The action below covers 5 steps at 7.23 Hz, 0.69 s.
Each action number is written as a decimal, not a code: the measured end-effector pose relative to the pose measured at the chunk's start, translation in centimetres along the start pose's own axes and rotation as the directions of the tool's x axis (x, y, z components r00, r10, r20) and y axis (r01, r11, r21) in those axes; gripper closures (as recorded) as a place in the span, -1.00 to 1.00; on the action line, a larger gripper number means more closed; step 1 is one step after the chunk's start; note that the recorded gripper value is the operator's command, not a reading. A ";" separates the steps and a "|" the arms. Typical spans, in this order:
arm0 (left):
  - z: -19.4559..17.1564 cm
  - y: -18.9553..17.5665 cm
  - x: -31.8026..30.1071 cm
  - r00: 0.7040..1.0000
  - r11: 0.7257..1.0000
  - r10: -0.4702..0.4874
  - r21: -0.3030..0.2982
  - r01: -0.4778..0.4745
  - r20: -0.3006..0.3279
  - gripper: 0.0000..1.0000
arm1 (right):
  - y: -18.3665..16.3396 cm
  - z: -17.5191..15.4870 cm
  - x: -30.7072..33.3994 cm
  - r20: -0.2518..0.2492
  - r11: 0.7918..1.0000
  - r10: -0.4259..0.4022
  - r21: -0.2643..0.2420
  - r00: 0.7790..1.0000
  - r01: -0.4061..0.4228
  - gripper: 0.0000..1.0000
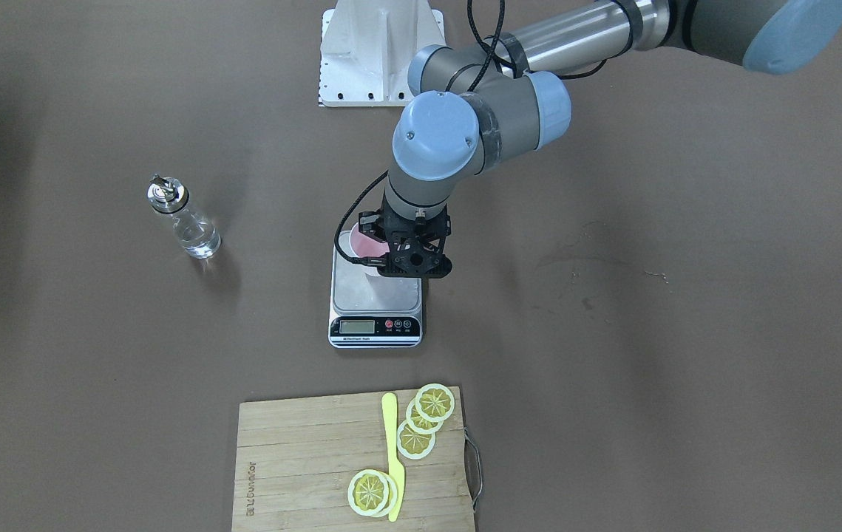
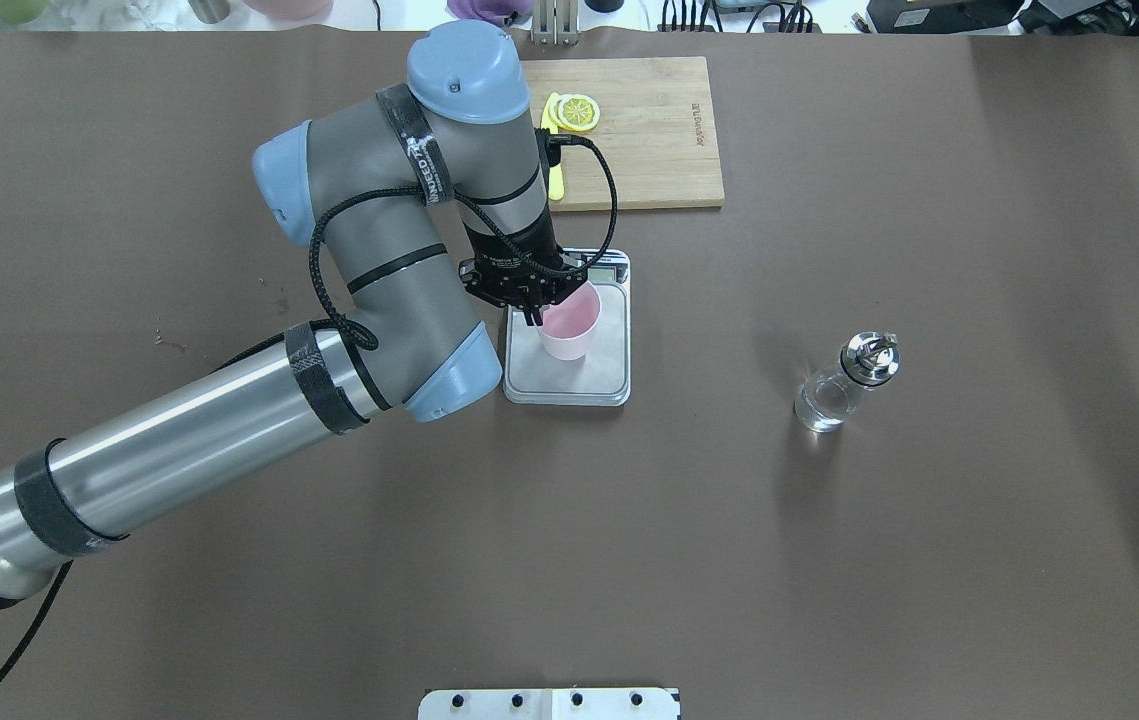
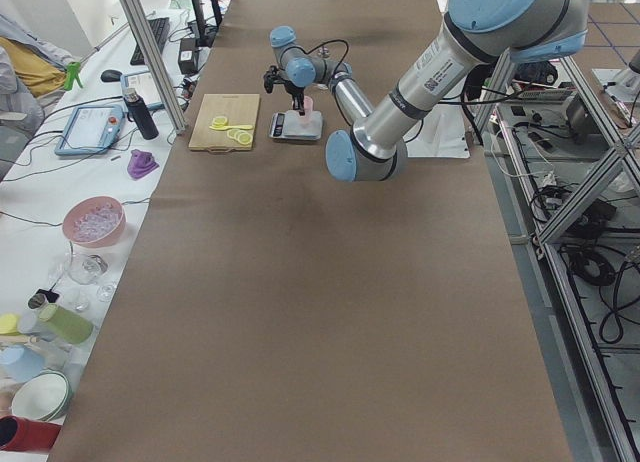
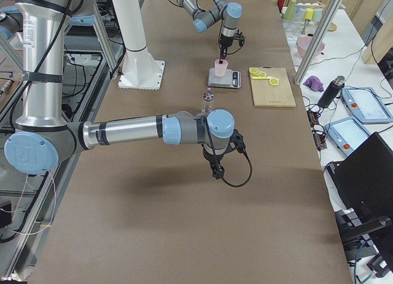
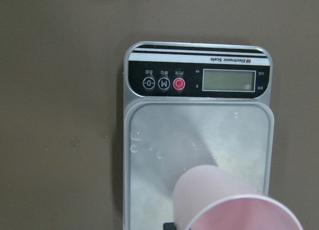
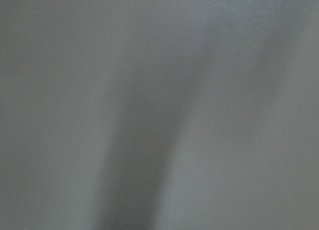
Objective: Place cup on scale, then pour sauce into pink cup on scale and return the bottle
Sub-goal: 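Release the cup and withdraw the left gripper toward its rest pose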
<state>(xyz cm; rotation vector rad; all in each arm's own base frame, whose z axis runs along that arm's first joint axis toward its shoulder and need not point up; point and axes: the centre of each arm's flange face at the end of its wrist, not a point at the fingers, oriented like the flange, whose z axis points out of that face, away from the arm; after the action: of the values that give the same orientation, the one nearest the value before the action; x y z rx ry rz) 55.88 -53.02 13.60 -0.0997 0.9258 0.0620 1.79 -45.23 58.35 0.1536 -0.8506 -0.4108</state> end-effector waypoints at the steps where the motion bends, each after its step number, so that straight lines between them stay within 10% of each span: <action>1: 0.0 -0.1 0.0 1.000 1.000 0.009 0.014 -0.009 -0.002 -0.80 | 0.0 0.0 0.0 0.002 1.000 0.000 0.001 1.000 0.000 -1.00; 5: -4.1 -1.0 -5.1 0.999 0.998 0.002 0.061 0.001 -0.042 -0.80 | -0.9 -0.4 -1.1 0.044 0.999 -0.023 0.029 0.999 0.022 -1.00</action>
<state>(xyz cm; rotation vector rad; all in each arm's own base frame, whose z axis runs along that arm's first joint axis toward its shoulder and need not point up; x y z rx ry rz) 49.69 -54.49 15.31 -0.0445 0.9690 0.0325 1.12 -45.64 57.04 0.1808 -0.8990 -0.4248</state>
